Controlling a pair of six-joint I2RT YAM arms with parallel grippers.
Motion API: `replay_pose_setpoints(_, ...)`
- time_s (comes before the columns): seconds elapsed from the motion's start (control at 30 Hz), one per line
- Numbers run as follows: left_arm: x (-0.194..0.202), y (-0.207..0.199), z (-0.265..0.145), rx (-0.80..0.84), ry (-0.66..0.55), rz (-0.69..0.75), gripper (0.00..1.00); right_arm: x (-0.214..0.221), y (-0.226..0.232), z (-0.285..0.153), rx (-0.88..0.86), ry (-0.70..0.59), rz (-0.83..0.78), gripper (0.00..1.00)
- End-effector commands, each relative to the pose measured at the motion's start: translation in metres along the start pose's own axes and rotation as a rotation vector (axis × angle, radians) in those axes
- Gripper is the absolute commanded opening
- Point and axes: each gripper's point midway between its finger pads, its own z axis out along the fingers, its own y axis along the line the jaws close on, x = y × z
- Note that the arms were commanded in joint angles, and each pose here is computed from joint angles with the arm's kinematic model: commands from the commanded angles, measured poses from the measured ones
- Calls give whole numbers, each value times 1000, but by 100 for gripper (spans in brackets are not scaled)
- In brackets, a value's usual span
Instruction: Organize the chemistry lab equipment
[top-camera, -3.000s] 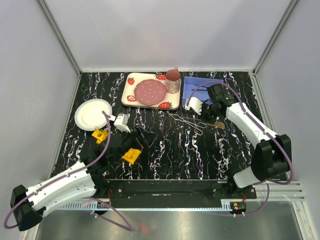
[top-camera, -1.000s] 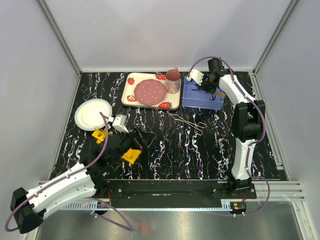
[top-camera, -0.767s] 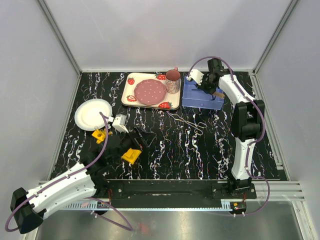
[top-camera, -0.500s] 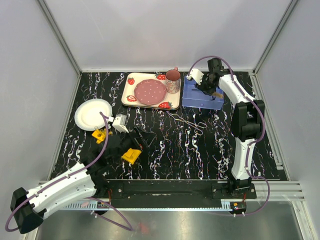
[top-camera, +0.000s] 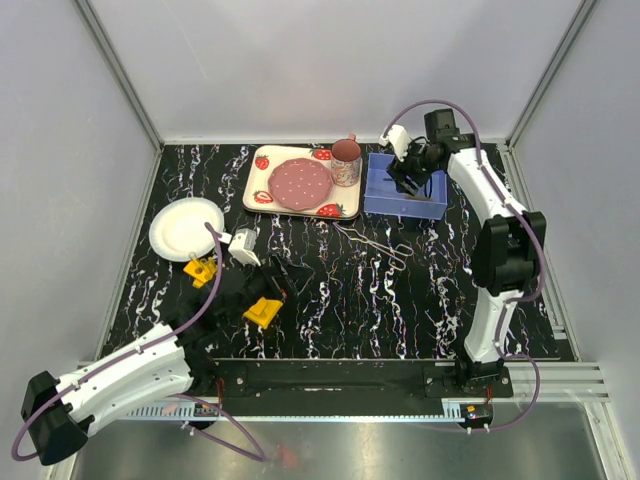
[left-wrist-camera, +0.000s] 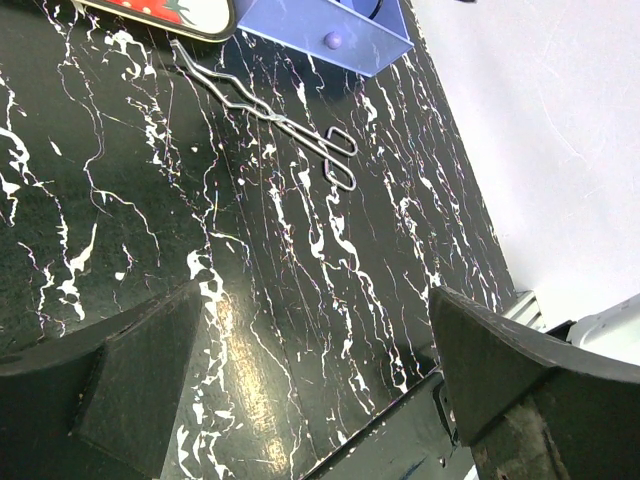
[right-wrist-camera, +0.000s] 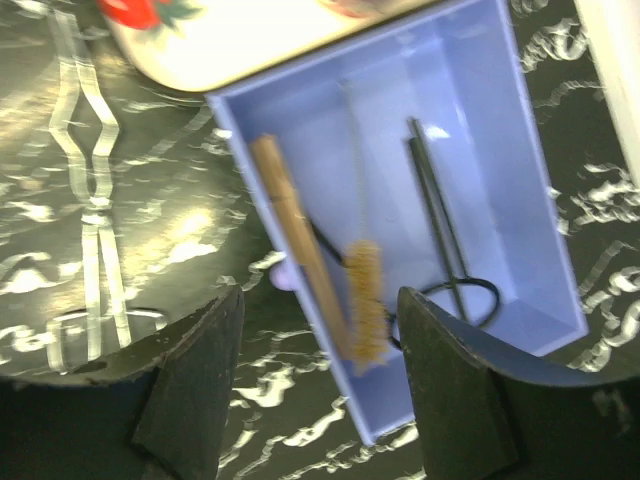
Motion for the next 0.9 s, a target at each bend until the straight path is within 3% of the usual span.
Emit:
replay_pose_setpoints(0.0,-15,-16,-2,60,-49,-20,99,-39,65,-41,-227,-214,122,75)
replay_pose_setpoints(0.03,-16,-16,-2,59,-50,-20,99,-45,76,-51,-263,-247,147,81)
replay_pose_setpoints(0.07,-15,-15,-1,57,-48,-20,99,-53,92,-54,-336,-298,167,99)
replay_pose_setpoints(0.2,-17,-17,-1,59,-48,-15,99,-54,127,-56,-479,-324,290,100)
replay_pose_setpoints(0.43,-18,-17,-2,59,-50,-19,99,-38,144,-17,-502,-164,486,100)
replay_pose_setpoints(0.67,-18,-13,-5,49,-56,-21,99,20,133,18,-279,97,410,100)
replay_pose_setpoints(0.87,-15,-13,-1,49,-45,-21,99,27,142,23,-264,118,371,100)
